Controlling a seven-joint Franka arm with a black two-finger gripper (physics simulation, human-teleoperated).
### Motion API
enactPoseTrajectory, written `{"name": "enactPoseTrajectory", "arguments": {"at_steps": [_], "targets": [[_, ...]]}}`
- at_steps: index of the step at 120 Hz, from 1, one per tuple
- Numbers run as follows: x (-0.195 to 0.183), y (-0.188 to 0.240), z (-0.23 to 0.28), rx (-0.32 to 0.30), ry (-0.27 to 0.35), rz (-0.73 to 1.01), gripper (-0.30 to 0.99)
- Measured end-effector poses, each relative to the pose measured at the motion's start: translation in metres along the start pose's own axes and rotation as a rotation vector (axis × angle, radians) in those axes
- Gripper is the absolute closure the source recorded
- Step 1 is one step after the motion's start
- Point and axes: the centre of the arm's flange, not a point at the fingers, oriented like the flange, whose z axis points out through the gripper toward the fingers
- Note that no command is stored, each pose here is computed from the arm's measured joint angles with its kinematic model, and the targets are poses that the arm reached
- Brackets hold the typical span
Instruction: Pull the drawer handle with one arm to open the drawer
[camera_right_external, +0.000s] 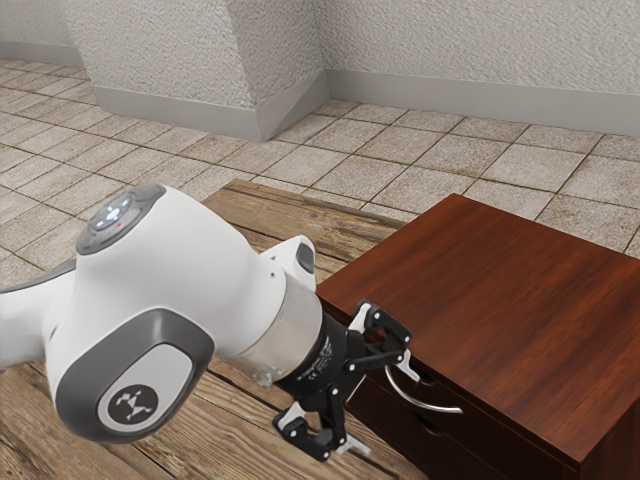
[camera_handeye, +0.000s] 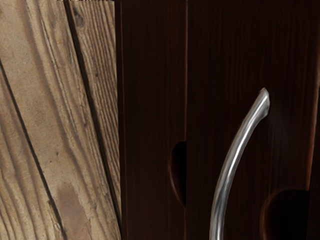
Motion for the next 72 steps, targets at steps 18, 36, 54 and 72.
{"name": "enactPoseTrajectory", "arguments": {"at_steps": [18, 36, 54, 72], "targets": [[0.0008, 0.0011, 0.0038, -0.005, 0.000, -0.010, 0.12], [0.0011, 0.0022, 0.0062, -0.012, 0.000, -0.016, 0.18], [0.0007, 0.0030, 0.0083, -0.017, -0.001, -0.020, 0.21], [0.0028, 0.0033, 0.0098, -0.018, 0.001, -0.028, 0.23]]}}
